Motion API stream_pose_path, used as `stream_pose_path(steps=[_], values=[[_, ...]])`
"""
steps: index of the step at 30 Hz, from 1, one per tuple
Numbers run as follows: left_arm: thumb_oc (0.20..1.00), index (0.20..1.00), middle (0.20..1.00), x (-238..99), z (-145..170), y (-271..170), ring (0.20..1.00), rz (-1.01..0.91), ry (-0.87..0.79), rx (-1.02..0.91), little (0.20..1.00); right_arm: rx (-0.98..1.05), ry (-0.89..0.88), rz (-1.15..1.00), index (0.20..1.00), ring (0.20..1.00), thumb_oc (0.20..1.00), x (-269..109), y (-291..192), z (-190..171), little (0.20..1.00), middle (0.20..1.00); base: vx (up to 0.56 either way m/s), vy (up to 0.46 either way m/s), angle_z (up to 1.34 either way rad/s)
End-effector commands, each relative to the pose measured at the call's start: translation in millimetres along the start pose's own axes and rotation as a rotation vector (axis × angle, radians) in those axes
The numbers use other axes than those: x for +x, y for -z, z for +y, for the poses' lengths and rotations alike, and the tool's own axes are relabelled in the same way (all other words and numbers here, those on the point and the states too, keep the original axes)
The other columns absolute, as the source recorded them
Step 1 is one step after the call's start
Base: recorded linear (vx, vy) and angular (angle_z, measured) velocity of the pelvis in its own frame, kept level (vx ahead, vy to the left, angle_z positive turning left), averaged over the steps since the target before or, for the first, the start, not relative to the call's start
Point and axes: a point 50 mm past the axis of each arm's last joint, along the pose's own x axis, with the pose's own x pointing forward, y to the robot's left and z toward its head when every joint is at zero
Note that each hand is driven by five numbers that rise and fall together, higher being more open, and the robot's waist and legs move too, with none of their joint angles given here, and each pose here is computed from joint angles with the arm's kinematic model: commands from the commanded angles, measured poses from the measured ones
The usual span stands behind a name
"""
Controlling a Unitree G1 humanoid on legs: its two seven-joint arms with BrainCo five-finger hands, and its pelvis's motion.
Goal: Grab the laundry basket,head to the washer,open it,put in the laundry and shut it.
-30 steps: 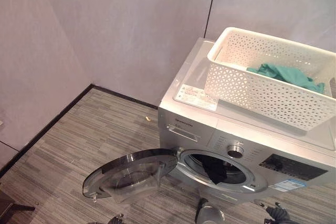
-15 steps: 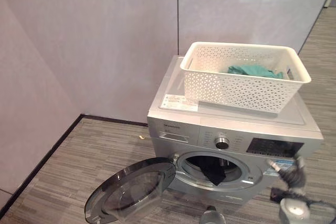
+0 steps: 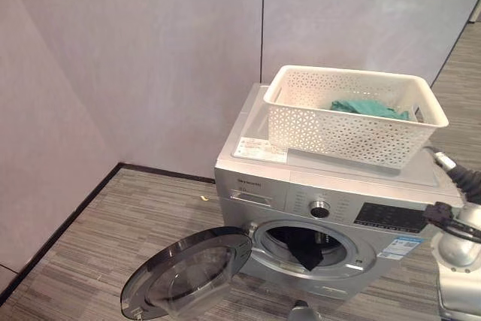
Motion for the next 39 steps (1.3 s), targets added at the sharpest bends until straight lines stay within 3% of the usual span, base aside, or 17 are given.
stream_pose_path(steps=[1, 4, 8, 10, 11, 14, 18, 19, 23, 31, 39], values=[[1.0, 1.0, 1.0, 2, 12, -24, 1.0, -0.08, -0.041, 0.074, 1.0, -0.096, 0.213, -0.275, 1.0, 1.0, 1.0, 38, -37, -36, 1.0, 1.0, 0.02, -0.019, 0.03], [1.0, 1.0, 1.0, 2, 15, -24, 1.0, -0.087, -0.037, 0.164, 1.0, -0.214, 0.244, -0.415, 1.0, 1.0, 1.0, 63, -56, -53, 1.0, 1.0, 0.01, -0.018, 0.06], [1.0, 1.0, 1.0, 3, 23, -32, 1.0, -0.11, -0.035, 0.272, 1.0, -0.229, 0.133, -0.508, 1.0, 1.0, 1.0, 96, -77, -51, 1.0, 1.0, 0.0, -0.003, 0.01], [1.0, 1.0, 1.0, 3, 31, -38, 1.0, -0.115, -0.032, 0.301, 1.0, -0.313, -0.107, -0.361, 1.0, 1.0, 1.0, 127, -57, -44, 1.0, 1.0, 0.0, 0.0, 0.0], [1.0, 1.0, 1.0, 3, 30, -39, 1.0, -0.116, -0.029, 0.298, 1.0, -0.311, -0.109, -0.364, 1.0, 1.0, 1.0, 128, -58, -43, 1.0, 1.0, 0.0, 0.0, 0.0], [1.0, 1.0, 1.0, 3, 28, -38, 1.0, -0.1, 0.026, 0.284, 1.0, -0.427, -0.348, -0.184, 1.0, 1.0, 1.0, 157, -38, -42, 1.0, 1.0, 0.0, 0.0, 0.0], [1.0, 1.0, 1.0, 3, 28, -38, 1.0, -0.092, 0.047, 0.274, 1.0, -0.455, -0.503, -0.023, 1.0, 1.0, 1.0, 164, -10, -26, 1.0, 1.0, 0.0, -0.014, 0.08], [1.0, 1.0, 1.0, 3, 29, -38, 1.0, -0.086, 0.055, 0.264, 1.0, -0.549, -0.605, 0.029, 1.0, 1.0, 1.0, 163, 4, -16, 1.0, 1.0, 0.01, -0.023, 0.05], [1.0, 1.0, 1.0, 3, 32, -33, 1.0, -0.065, 0.065, 0.239, 1.0, -0.619, -0.707, 0.132, 1.0, 1.0, 1.0, 159, 27, -8, 1.0, 1.0, 0.02, -0.025, 0.2], [1.0, 1.0, 1.0, 2, 42, -31, 1.0, -0.061, 0.049, 0.184, 1.0, -0.675, -0.853, 0.216, 1.0, 1.0, 1.0, 151, 47, 7, 1.0, 1.0, 0.01, -0.036, 0.15], [1.0, 1.0, 1.0, 2, 49, -32, 1.0, -0.06, 0.034, 0.19, 1.0, -0.716, -0.871, 0.233, 1.0, 1.0, 1.0, 162, 45, 8, 1.0, 1.0, 0.02, -0.054, 0.06]])
